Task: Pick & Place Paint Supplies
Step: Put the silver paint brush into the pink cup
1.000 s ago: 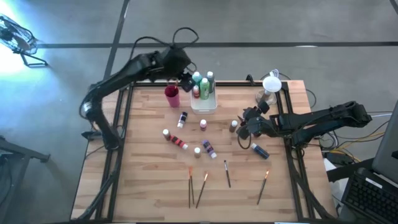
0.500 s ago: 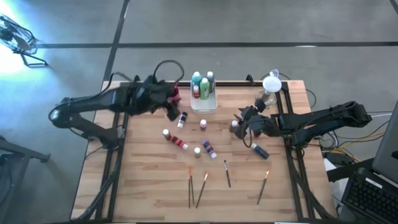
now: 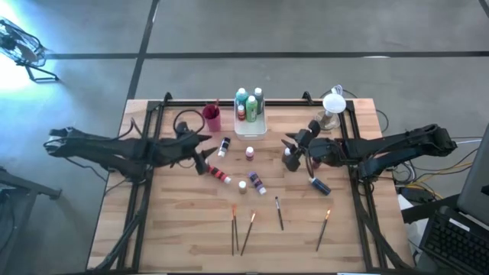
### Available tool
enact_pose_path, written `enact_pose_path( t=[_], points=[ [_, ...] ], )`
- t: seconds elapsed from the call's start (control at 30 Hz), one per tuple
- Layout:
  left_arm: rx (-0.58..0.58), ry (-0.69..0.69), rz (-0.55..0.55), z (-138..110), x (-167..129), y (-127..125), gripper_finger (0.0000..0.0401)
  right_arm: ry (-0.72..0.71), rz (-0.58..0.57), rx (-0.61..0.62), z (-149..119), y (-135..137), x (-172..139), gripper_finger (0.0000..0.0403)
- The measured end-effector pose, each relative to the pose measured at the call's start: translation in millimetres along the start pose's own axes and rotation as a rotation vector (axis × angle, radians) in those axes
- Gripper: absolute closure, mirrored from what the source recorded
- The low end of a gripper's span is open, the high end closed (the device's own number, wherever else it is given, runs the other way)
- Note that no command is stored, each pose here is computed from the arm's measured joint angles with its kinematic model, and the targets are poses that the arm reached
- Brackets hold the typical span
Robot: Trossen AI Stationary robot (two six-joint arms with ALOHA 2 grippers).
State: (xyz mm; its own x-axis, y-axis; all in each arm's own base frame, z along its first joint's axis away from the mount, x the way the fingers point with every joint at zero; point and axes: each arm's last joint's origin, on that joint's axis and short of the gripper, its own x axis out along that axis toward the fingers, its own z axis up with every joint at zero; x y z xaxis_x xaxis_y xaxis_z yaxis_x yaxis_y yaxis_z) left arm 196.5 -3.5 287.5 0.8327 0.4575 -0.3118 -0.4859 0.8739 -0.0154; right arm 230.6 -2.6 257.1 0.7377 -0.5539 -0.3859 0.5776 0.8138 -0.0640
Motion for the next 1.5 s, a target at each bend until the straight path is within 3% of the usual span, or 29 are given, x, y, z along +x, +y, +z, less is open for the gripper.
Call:
enact_pose_path(
  t=[0.2, 0.37, 0.53, 0.77, 0.97, 1.17, 1.37, 1.5],
  points=[
    [-0.059, -0.034, -0.018, -31, -2, 7, 0.0174, -0.021, 0.033, 0.006, 14, 2, -4, 0.0291],
    [-0.097, -0.086, -0.080, -38, -6, 10, 0.0174, 0.011, 0.098, -0.011, 25, 3, -8, 0.0284],
    [-0.108, -0.101, -0.180, -36, -11, 10, 0.0174, 0.157, 0.074, 0.017, 26, -2, -15, 0.0265],
    [-0.072, -0.083, -0.239, -37, -10, 7, 0.0174, 0.441, 0.162, 0.060, 16, -7, -28, 0.0241],
    [-0.077, -0.083, -0.238, -37, -9, 7, 0.0174, 0.467, 0.231, 0.088, 14, -1, -24, 0.0224],
    [-0.080, -0.080, -0.237, -38, -9, 7, 0.0174, 0.533, 0.335, 0.087, 9, 17, -9, 0.0218],
    [-0.078, -0.074, -0.235, -39, -8, 6, 0.0174, 0.552, 0.385, -0.060, 15, 45, 6, 0.0230],
    [-0.075, -0.067, -0.234, -39, -6, 6, 0.0174, 0.599, 0.370, -0.084, 20, 59, 17, 0.0237]
  ],
)
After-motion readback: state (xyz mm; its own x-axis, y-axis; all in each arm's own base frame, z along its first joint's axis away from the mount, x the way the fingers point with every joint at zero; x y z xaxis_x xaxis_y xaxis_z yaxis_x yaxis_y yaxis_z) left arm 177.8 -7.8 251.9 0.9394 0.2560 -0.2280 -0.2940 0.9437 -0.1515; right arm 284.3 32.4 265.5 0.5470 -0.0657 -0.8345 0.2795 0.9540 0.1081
